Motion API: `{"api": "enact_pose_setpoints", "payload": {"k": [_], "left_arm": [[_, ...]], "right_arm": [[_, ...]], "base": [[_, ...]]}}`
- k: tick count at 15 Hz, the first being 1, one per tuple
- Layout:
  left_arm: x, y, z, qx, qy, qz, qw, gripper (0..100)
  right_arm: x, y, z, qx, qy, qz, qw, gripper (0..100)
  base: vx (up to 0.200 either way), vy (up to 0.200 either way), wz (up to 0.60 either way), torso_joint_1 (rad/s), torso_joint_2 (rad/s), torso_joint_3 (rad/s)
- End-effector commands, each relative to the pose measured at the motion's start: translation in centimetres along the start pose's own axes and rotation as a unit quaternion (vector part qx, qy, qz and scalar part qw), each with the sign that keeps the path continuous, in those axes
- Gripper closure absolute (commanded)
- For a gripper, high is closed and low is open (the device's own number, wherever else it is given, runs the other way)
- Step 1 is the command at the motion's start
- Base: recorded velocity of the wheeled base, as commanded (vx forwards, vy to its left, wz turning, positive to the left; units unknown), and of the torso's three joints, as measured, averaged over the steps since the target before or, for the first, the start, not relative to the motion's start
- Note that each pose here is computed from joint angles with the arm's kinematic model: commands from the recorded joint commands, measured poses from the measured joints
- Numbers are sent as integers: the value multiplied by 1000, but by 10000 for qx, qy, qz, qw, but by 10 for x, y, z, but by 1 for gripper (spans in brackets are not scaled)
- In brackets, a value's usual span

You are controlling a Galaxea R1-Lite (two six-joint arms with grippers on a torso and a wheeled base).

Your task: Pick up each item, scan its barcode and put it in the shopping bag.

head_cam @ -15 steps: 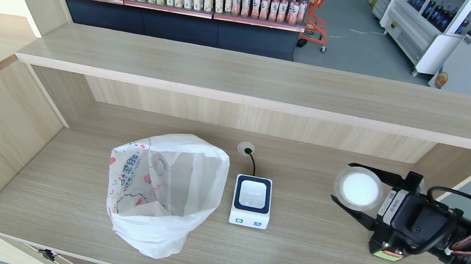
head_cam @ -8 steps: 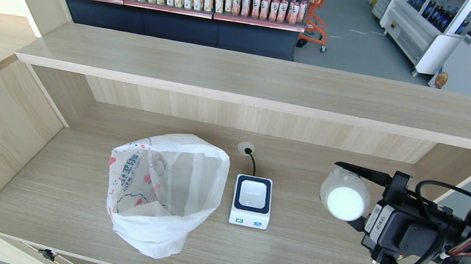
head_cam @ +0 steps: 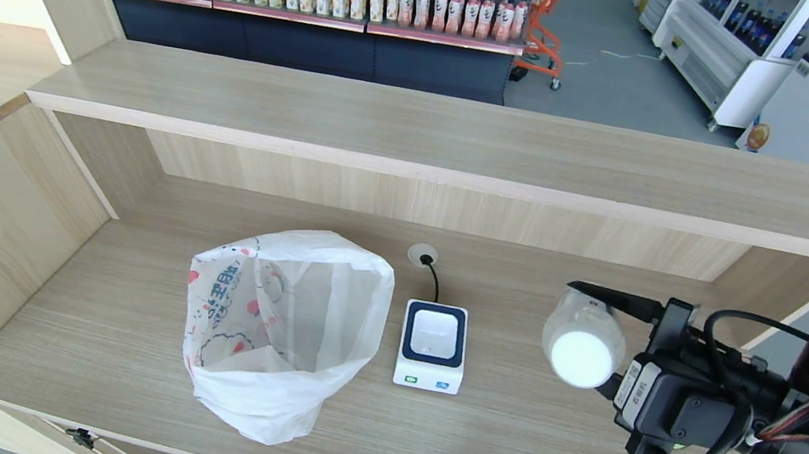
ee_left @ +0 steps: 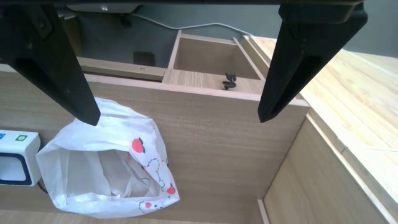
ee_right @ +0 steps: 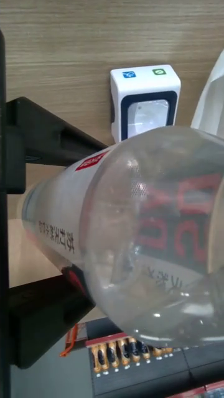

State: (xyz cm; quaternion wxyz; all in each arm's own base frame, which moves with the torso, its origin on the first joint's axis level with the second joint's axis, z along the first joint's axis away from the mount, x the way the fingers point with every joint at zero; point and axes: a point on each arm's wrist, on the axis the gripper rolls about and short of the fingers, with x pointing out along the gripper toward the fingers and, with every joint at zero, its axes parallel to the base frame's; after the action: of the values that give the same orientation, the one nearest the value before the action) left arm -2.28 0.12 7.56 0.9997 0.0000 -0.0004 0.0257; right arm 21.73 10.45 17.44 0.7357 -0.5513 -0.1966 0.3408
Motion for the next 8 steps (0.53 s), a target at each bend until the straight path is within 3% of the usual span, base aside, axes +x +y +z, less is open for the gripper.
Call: {"api": "enact_pose_setpoints", "payload": {"k": [1,8], "left_arm": [[0,0,0,-8,-3,3,10000,0],[0,0,0,-8,-3,3,10000,0]], "right_arm": [[0,0,0,-22,1,7,10000,100],[9,13,5,-221,-166,273,9992,100]], "base": [[0,200,0,2,7,-2],[0,200,0,2,2,4]]}}
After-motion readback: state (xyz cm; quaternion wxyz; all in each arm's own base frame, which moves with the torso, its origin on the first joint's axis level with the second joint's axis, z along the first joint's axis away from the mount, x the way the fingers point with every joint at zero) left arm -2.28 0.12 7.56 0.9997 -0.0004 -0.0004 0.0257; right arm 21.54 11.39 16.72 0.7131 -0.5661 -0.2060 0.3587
